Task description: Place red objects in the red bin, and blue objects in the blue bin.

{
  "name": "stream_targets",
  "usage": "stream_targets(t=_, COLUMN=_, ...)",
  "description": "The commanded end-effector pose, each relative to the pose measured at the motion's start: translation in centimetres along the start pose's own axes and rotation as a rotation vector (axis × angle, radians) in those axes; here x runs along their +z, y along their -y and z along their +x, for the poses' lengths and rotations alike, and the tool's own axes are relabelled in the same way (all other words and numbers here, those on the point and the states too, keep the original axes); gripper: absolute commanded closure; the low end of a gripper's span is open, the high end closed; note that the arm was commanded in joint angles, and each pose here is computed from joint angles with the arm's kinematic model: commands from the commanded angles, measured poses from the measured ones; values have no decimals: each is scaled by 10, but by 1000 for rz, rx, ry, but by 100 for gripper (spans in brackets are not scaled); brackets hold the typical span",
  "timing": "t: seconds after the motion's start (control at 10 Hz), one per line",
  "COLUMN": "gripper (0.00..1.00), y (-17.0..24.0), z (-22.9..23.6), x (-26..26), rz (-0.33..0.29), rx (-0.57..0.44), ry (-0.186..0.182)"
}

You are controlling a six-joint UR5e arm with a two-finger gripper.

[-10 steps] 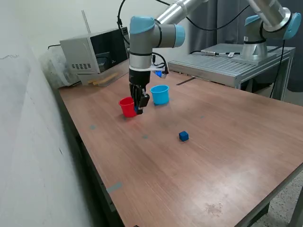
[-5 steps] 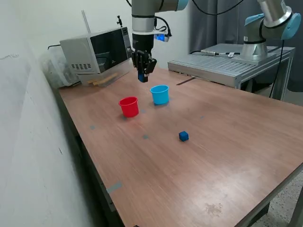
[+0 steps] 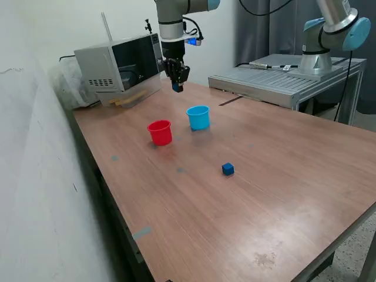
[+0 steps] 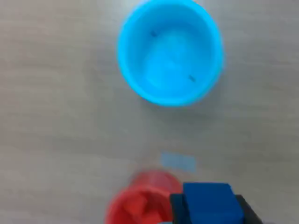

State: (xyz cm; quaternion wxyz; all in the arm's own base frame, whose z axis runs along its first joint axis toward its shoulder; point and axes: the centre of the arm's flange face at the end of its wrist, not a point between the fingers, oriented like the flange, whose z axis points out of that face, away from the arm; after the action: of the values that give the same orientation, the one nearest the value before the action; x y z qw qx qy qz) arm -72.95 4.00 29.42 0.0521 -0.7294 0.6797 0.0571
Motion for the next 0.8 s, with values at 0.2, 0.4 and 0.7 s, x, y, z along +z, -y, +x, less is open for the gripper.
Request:
stream_targets(t=0.2, gripper=100, y=70, z=-61, x=62, rz=143, rx=-65, ry=-57)
stream_targets(t=0.4, gripper=100, y=88, z=-50, x=68, rz=150, rx=-105, ry=-67)
stream_targets(t=0.7, gripper=100, y=115, z=-27, x=55, rz=90, rx=-222, ry=-82)
